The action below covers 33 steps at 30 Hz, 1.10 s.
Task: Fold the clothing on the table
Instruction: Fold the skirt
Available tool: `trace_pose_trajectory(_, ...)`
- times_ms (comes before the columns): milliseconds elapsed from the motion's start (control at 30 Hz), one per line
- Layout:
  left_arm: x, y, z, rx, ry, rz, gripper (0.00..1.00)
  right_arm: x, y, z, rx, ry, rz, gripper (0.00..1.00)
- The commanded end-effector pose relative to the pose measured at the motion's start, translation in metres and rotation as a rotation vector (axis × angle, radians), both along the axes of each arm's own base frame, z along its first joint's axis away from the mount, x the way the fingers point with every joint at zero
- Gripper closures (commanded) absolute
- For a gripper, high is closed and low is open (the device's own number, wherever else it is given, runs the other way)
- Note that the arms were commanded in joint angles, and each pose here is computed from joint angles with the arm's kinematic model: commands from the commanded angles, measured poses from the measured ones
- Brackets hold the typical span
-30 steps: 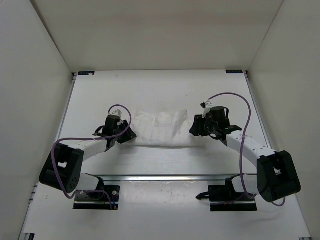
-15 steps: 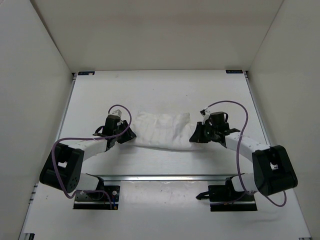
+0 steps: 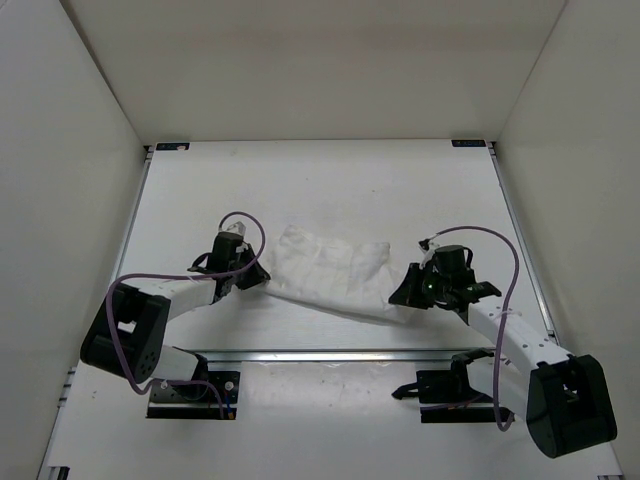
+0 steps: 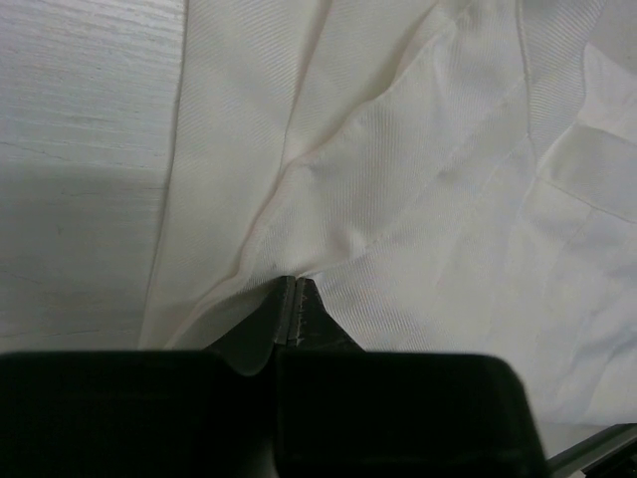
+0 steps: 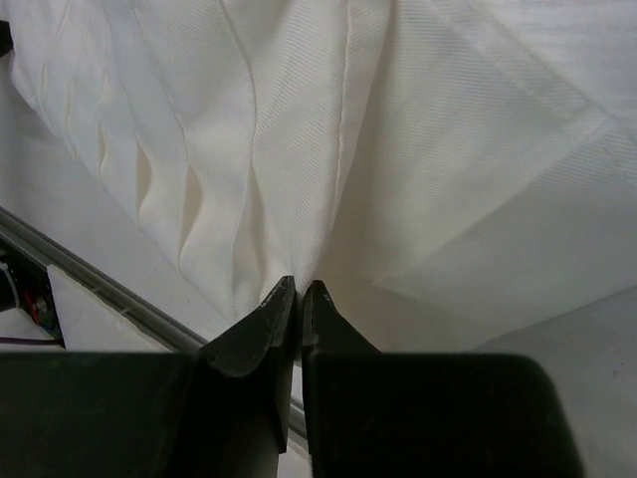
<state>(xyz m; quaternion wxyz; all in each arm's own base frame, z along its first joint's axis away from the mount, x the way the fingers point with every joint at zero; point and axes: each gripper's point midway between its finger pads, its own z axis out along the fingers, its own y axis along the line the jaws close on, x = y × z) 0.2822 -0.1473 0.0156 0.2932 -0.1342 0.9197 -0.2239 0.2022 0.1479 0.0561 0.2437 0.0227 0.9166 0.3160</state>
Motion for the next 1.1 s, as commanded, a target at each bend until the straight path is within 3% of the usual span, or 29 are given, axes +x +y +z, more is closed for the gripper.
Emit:
trace_pose_trajectory(0, -0.012, 0.007, -0.018, 0.052, 0.055, 0.007, 1.00, -0.012, -0.005, -0.007, -0.035, 0.070, -0.016, 1.00)
trace_pose_trajectory(167, -0.011, 0.004, -0.019, 0.057, 0.056, -0.002, 1.00, -0.041, -0.006, -0.027, -0.156, 0.205, 0.043, 1.00)
trace_pose_trajectory(467, -0.014, 0.007, -0.017, 0.048, 0.059, 0.012, 1.00, -0.039, -0.022, -0.043, -0.364, 0.292, 0.085, 1.00)
trace_pose_trajectory(633, -0.016, 0.008, -0.007, 0.039, 0.019, 0.031, 1.00, -0.006, -0.024, -0.057, -0.432, 0.278, 0.071, 1.00)
trace_pose_trajectory(933, -0.027, 0.014, 0.003, 0.065, 0.004, 0.032, 1.00, 0.092, -0.003, -0.047, -0.491, 0.163, 0.055, 1.00)
trace_pose_trajectory(1000, -0.020, 0.011, 0.012, 0.046, -0.009, 0.025, 0.87, 0.120, 0.000, -0.022, -0.513, 0.072, 0.051, 1.00)
trace_pose_trajectory(1067, -0.010, 0.005, 0.029, 0.032, -0.030, 0.011, 0.67, 0.141, -0.005, 0.009, -0.544, -0.031, 0.010, 1.00)
